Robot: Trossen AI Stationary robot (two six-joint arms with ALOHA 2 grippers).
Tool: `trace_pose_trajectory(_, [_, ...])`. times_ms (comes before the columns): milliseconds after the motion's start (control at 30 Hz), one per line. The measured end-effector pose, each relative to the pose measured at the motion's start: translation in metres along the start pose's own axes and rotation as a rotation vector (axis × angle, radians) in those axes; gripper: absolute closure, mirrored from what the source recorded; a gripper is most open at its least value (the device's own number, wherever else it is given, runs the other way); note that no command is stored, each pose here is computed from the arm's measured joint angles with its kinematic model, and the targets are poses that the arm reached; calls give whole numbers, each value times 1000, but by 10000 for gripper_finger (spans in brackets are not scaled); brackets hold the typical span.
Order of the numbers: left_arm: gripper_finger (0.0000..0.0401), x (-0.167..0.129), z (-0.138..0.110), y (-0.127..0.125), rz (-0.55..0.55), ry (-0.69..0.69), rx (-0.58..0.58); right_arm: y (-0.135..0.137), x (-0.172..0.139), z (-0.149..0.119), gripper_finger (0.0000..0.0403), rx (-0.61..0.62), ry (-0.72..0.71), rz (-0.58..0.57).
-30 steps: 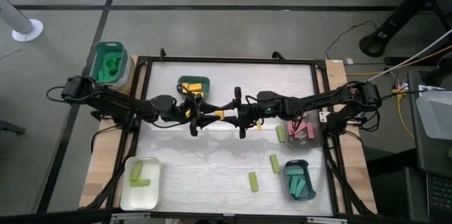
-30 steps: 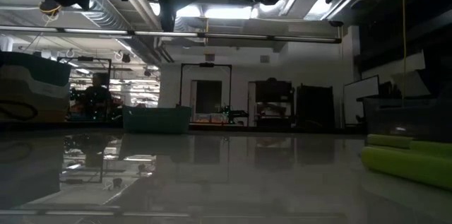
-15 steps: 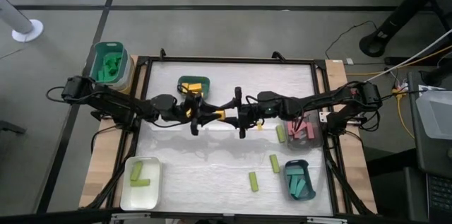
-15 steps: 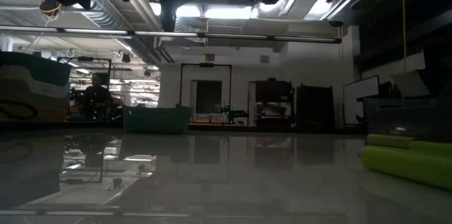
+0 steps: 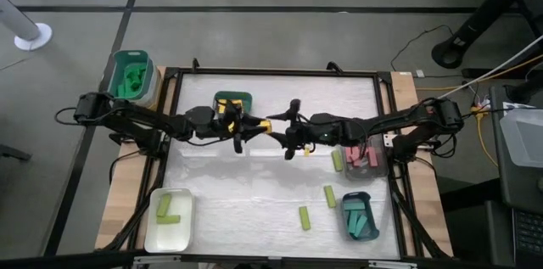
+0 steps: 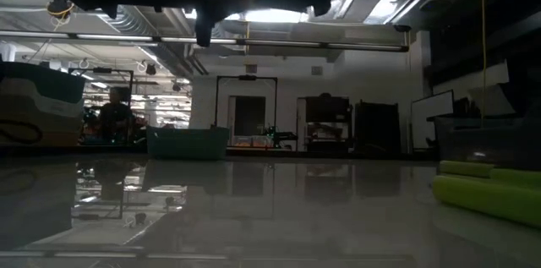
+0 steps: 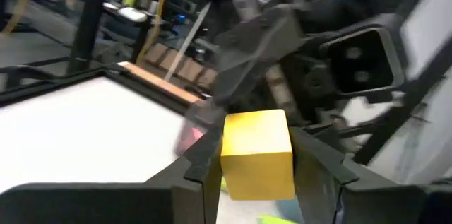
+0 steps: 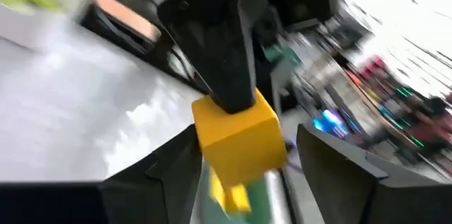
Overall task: Sort blocks
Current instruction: Put the yellow block into the green bin
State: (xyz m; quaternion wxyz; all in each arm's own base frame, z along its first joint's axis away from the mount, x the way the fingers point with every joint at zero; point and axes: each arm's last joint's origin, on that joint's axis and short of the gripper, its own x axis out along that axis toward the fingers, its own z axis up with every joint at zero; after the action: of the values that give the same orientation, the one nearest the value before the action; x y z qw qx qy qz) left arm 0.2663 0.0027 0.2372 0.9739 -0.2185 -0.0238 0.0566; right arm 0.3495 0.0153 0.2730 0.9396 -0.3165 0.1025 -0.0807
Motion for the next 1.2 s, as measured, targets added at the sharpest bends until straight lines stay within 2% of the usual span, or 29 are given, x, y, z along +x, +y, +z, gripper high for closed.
trace_pose_trajectory(100, [284,0,2,11,54,9,29,-3,-11,1,174,-24,120,-64])
trace_pose_trajectory(200, [284,0,1,25,117,44,68,-3,-23,-1,174,-8,231,-68])
trace_pose_trajectory(300, [284,0,4,42,197,66,95,6,-33,-5,174,82,326,6])
trace_pose_trajectory(400, [284,-4,2,61,338,131,118,20,-42,-9,174,207,402,107])
trace_pose_trajectory(567, [272,-13,0,91,558,217,123,42,-56,-9,174,409,494,333])
trace_pose_trajectory(667, [274,-19,-1,105,637,270,116,54,-63,-5,174,535,527,458])
trace_pose_trajectory(767, [276,-25,-3,114,694,326,106,64,-68,1,174,674,554,530])
trace_pose_trajectory(967, [256,-33,-6,124,761,401,93,77,-78,9,174,926,649,530])
trace_pose_trajectory(1200, [233,-36,-8,126,788,424,63,92,-89,8,174,1091,806,486])
